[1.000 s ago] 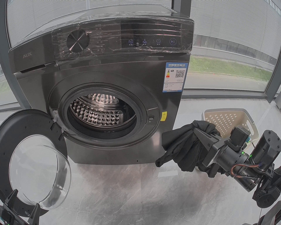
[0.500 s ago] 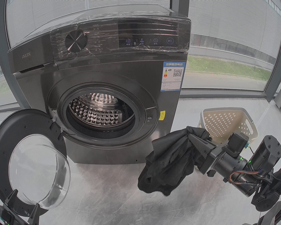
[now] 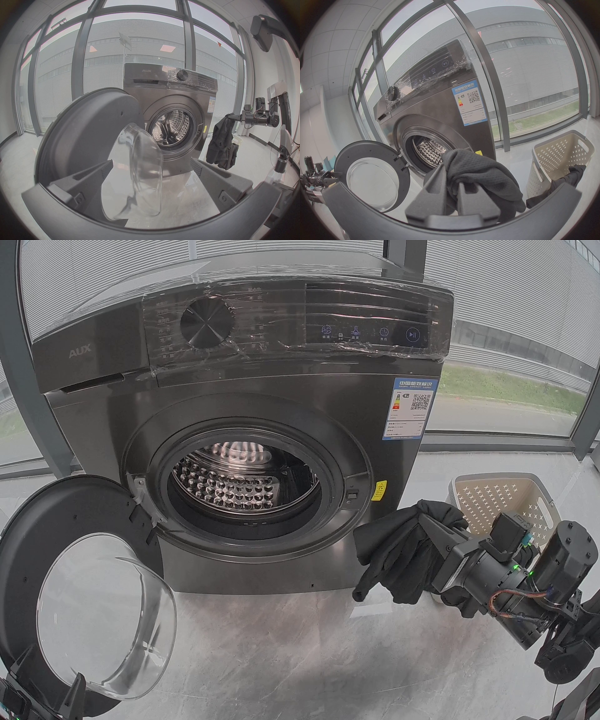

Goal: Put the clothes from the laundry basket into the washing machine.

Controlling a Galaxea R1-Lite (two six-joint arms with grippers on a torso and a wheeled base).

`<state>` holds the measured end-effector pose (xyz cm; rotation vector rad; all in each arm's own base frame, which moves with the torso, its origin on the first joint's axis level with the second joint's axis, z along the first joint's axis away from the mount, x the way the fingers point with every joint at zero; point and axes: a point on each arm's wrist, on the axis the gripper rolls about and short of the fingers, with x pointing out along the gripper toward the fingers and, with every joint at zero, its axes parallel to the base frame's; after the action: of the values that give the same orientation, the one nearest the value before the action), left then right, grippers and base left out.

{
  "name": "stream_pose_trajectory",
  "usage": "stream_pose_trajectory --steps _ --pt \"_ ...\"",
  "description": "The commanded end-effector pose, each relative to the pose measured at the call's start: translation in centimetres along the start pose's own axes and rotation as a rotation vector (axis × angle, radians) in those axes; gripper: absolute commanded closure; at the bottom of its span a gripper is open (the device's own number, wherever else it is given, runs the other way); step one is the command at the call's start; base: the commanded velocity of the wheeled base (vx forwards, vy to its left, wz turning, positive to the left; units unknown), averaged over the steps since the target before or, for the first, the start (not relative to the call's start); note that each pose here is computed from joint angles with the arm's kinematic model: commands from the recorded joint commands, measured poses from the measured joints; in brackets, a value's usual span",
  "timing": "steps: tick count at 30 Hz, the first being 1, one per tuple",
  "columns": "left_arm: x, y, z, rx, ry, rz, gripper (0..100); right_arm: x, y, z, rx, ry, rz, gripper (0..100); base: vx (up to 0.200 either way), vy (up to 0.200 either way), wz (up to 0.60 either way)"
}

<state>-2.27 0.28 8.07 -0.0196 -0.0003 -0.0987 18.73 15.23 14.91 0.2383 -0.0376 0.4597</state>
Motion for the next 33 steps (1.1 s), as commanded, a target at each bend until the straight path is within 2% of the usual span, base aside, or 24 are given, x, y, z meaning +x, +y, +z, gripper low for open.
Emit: stream_pose_trajectory --steps 1,11,24,33 --pt "0.0 0.0 -0.5 0.001 0.0 0.001 0 -0.1 -0.2 0.1 0.0 -0.003 -0.009 100 0.0 0.0 0.0" --pt "0.0 0.0 -0.5 0.01 0.0 0.005 0 -0.5 -0.3 0.4 -0.001 -0.01 0.002 100 0.0 0.0 0.0" --pt "0.0 0.0 -0.5 0.015 0.001 0.01 0 -1.6 0.4 -0.7 -0.003 0.044 0.044 100 0.0 0.0 0.0" --pt "0.0 0.0 -0.5 0.017 0.001 0.004 0 -3.5 -0.3 -2.1 -0.012 0.139 0.083 100 0.0 0.0 0.0"
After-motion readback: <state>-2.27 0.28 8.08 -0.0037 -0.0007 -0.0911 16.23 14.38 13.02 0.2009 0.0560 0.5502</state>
